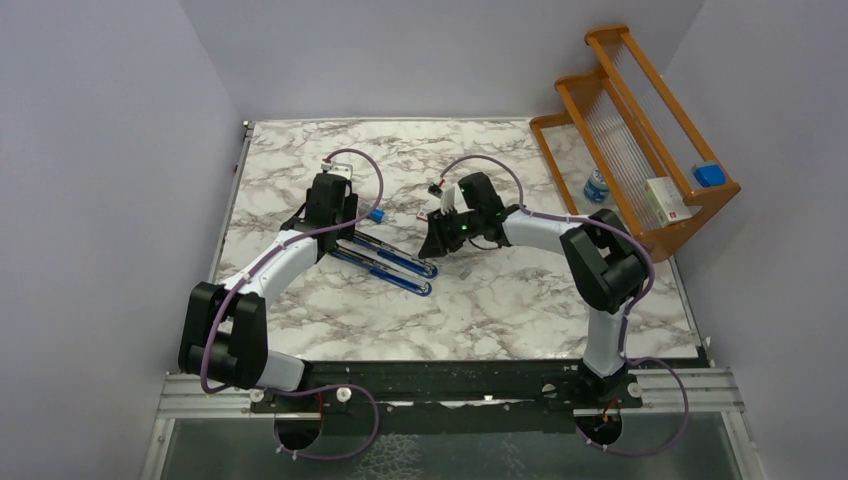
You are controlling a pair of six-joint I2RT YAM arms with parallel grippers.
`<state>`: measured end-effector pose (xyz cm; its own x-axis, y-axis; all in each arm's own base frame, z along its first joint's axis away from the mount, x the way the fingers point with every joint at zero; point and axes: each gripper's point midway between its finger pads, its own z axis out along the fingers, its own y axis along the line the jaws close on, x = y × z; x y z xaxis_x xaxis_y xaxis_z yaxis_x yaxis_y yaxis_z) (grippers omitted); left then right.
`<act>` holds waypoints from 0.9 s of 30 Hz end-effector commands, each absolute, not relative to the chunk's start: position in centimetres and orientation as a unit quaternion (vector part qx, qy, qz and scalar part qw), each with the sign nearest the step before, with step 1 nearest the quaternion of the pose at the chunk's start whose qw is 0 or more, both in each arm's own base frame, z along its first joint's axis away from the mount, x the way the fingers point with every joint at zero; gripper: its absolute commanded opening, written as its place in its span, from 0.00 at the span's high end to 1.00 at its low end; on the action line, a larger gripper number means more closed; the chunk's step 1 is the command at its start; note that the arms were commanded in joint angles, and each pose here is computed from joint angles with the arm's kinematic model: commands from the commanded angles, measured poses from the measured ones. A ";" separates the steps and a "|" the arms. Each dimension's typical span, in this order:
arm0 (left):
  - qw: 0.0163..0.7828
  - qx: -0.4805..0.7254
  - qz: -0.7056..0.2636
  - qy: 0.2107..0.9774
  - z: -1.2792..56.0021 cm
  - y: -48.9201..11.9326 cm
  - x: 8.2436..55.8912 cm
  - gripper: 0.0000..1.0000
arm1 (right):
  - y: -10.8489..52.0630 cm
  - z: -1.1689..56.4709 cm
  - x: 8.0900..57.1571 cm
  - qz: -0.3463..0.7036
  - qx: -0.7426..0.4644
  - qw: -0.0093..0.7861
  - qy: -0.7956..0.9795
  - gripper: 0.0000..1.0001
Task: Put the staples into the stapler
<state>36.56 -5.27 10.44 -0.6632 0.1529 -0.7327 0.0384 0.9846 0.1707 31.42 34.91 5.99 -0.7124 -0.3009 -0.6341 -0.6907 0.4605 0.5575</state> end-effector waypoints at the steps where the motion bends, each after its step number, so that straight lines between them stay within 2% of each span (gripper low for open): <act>1: 0.435 0.051 0.071 0.896 12.5 -5.3 37.4 0.39 | 34.7 4.9 31.4 0.421 -0.294 0.220 0.829 0.61; 27: 0.436 0.051 0.072 0.896 12.6 -5.3 37.4 0.39 | 34.8 4.1 30.8 0.432 -0.294 0.201 0.829 0.63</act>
